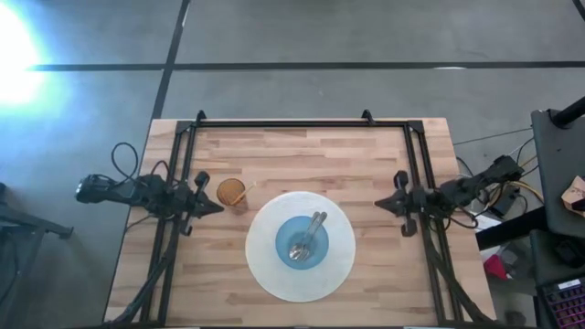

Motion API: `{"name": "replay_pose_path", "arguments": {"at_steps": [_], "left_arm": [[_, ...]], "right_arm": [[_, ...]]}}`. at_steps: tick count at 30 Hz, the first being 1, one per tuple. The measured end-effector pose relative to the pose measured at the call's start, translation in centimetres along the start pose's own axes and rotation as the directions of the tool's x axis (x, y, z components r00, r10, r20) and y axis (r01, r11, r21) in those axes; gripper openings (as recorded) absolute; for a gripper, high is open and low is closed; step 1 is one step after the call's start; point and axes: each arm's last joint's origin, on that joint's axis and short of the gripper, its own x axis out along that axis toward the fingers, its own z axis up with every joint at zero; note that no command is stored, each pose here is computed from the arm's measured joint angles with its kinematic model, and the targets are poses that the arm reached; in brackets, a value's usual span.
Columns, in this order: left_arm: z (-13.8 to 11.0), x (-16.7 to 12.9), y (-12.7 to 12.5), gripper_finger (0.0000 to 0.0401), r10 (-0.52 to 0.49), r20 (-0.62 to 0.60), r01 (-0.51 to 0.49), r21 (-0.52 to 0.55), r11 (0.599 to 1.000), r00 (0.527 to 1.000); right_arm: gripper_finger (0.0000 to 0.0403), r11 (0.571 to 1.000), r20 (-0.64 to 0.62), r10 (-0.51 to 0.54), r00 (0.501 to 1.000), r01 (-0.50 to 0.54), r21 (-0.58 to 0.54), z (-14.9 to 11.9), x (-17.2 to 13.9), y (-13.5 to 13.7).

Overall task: Pick & Place Utensil
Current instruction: Return to Home Position

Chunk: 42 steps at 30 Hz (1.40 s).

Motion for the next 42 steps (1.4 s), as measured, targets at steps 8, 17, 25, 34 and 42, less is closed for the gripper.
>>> {"name": "replay_pose_path", "arguments": {"at_steps": [8,17,25,34,42], "left_arm": [[-0.2,0.0,0.0,0.0000,-0.006,-0.015,0.006,-0.017,1.000,1.000],[-0.6,0.1,0.0,0.0000,0.008,-0.044,-0.009,-0.004,1.000,0.999],[-0.7,0.0,0.2,0.0000,0.076,-0.053,-0.077,-0.030,0.997,0.996],[-2.1,0.6,0.4,0.0000,0.102,-0.021,-0.103,-0.034,0.994,0.995],[-1.9,0.6,0.3,0.0000,0.088,0.001,-0.088,-0.020,0.996,0.996]], "right_arm": [[0.0008,0.993,0.098,0.100,0.990,-0.093,-0.071,-1.7,0.4,0.4],[0.0008,0.990,0.059,0.116,0.991,-0.111,-0.090,-2.0,0.6,0.0],[0.0008,0.994,0.007,0.102,0.995,-0.101,-0.044,-2.5,0.7,-0.1],[0.0008,0.990,0.096,0.028,0.995,-0.014,-0.141,-1.6,0.8,-0.8],[0.0008,0.988,0.093,-0.030,0.995,0.044,-0.148,-1.7,1.0,-1.5]]}}
